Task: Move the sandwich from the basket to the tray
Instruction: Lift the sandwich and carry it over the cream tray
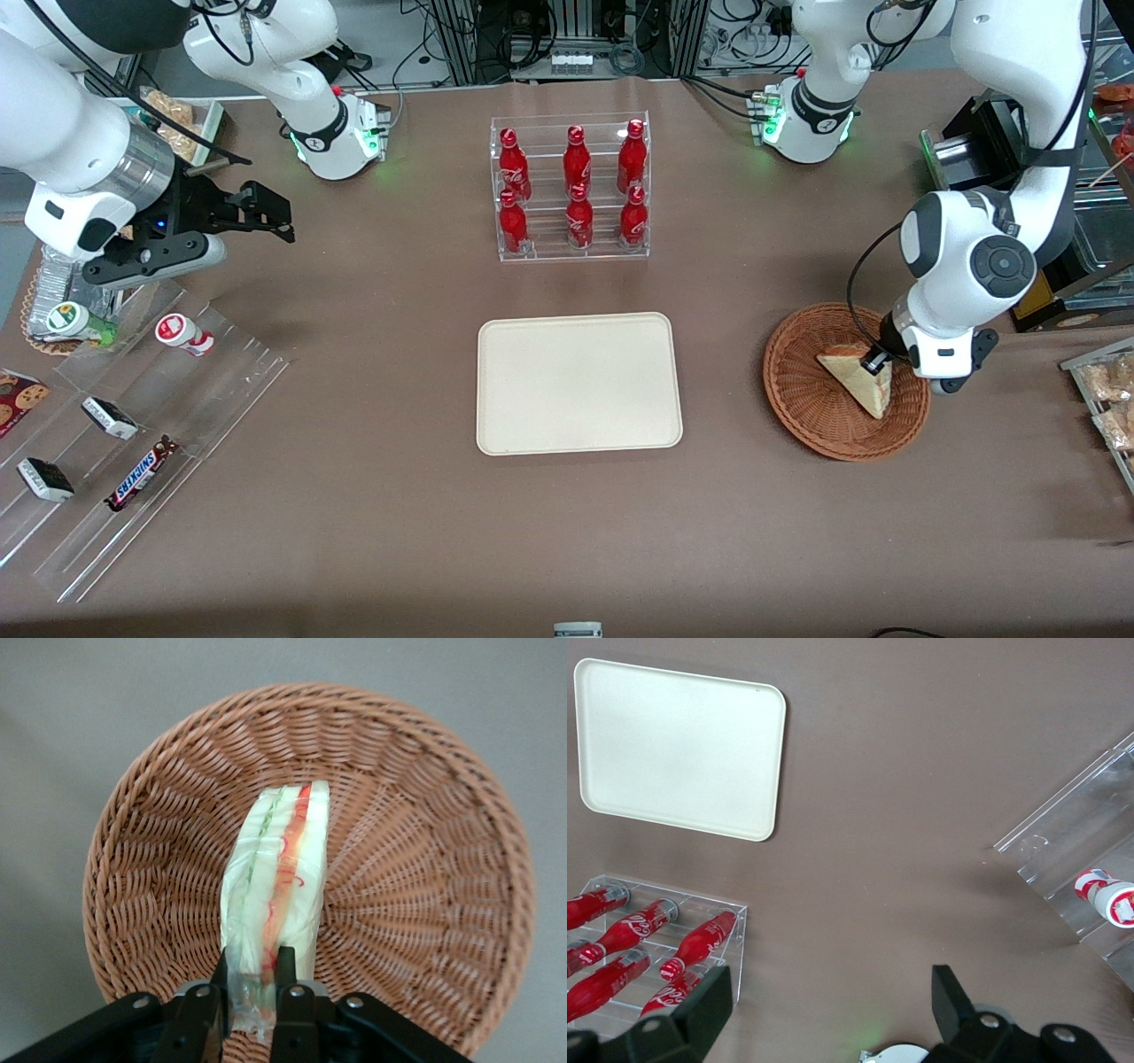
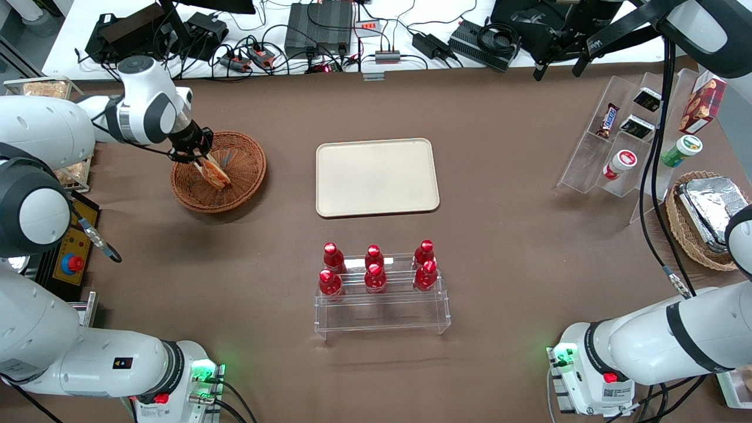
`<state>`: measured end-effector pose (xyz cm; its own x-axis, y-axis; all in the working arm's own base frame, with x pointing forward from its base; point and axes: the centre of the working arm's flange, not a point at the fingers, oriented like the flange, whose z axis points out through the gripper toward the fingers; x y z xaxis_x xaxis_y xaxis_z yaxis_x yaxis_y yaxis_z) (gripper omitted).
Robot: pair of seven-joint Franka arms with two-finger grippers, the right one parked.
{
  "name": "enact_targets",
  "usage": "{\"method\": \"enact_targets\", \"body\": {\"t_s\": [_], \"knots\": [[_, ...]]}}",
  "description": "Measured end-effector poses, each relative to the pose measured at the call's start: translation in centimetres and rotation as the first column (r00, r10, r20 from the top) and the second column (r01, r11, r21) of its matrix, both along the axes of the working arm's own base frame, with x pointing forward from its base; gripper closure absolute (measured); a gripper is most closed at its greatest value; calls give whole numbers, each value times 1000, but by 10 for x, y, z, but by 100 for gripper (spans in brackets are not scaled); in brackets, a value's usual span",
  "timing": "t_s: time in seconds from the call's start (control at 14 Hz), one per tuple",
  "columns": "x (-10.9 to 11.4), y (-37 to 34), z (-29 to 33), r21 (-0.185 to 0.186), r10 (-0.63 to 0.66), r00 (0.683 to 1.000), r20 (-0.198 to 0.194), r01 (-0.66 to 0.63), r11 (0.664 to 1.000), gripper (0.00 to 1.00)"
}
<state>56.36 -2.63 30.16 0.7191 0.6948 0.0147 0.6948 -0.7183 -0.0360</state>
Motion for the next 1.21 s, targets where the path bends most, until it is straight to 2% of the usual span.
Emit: {"method": "enact_targets", "body": {"t_s": [0.21,0.43,0.79,1.0,1.21], "knots": [[16,-31,36,0,-38,999,-17,38,999,88],[19,-95,62,-3,-129,992,11,129,992,88],[6,-239,70,-44,-241,969,52,244,969,89],[-6,-329,52,-47,-294,954,60,297,954,89],[-24,-409,28,-49,-376,924,69,380,924,89]]}}
